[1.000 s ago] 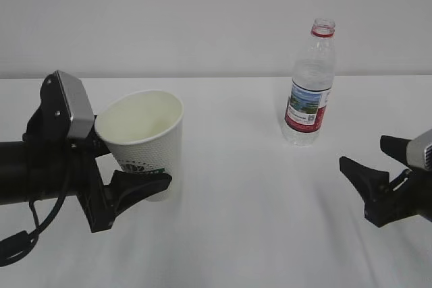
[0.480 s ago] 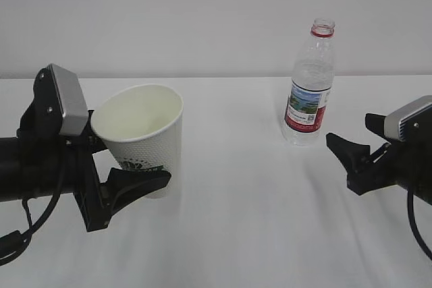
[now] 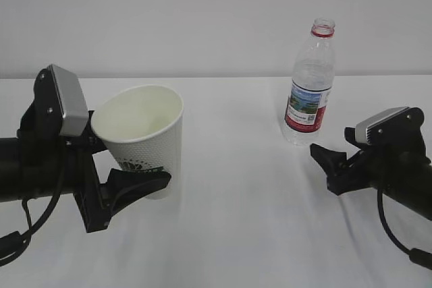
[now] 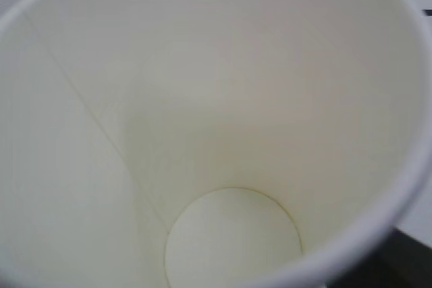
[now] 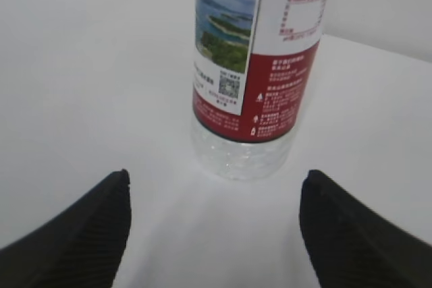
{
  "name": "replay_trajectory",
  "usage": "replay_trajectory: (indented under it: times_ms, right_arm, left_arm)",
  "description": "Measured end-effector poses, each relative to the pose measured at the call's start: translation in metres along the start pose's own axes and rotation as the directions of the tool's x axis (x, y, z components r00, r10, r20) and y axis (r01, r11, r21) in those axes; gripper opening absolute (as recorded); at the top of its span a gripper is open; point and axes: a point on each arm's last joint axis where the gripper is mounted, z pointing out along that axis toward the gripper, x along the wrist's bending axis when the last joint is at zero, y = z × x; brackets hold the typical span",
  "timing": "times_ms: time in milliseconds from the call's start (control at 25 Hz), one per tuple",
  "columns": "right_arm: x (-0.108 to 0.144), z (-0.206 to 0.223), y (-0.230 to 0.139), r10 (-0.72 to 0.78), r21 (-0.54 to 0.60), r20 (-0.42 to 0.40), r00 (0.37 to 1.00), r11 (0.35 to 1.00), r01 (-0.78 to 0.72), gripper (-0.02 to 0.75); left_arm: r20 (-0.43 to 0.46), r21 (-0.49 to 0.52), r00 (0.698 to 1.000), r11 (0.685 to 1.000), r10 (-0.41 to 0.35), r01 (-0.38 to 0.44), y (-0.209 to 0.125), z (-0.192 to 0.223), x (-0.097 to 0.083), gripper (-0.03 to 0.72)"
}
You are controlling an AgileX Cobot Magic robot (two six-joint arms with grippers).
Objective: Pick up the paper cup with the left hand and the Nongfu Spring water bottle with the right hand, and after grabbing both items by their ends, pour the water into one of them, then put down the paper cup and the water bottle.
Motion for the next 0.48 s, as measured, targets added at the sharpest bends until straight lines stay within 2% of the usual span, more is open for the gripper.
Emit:
replay_trajectory:
  times_ms: [480]
  right_arm:
    - [-0.011, 0.037, 0.003, 0.01, -0.06, -0.01, 1.0, 0.998, -0.011, 0.589]
  left_arm:
    - [0.0, 0.013, 1.0, 1.0, 0.005, -0.005, -0.001, 0.0, 0.0, 0.573]
